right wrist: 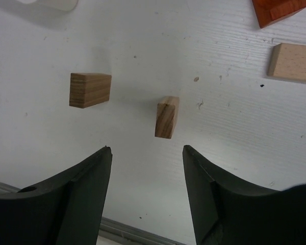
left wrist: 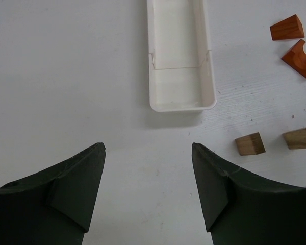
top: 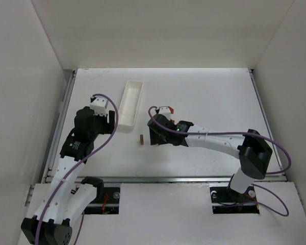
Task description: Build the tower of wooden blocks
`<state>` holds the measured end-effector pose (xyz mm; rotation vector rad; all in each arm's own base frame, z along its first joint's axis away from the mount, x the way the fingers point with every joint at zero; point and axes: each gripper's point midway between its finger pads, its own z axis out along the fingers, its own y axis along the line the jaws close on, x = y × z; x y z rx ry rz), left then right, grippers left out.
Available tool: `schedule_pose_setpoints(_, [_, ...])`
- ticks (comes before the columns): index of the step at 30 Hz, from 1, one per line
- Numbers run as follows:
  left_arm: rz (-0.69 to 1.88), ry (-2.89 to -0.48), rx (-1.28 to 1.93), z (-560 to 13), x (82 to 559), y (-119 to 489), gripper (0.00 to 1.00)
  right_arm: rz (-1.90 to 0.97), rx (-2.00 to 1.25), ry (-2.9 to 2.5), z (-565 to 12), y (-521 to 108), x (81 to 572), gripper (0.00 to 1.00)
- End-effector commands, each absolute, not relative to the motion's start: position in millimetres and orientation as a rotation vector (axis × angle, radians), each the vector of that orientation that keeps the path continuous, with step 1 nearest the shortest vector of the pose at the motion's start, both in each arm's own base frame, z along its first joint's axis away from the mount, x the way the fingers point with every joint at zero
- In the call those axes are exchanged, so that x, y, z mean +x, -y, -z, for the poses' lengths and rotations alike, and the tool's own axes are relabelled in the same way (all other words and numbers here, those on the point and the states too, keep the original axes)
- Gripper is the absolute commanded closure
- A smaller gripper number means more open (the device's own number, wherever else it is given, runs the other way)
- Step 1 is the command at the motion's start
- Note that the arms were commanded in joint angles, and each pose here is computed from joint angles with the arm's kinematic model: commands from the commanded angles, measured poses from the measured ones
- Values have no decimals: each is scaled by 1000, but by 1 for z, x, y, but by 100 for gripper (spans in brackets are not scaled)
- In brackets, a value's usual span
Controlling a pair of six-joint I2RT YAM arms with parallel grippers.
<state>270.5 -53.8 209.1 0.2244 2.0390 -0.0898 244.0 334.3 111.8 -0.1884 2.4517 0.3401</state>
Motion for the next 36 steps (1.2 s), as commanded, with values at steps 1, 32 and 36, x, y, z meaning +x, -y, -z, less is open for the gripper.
schedule_pose_setpoints(1, [114,-1992,218,-219,274,56,34,-330,-168,-2432,-119,-339,260,37])
schedule_pose_setpoints(32, [118,-1992,214,-219,274,55,34,-299,-224,-2486,-91,-344,279,57])
schedule_pose_setpoints(36, [118,-1992,214,-219,274,55,34,-289,-227,-2494,-87,-344,279,63])
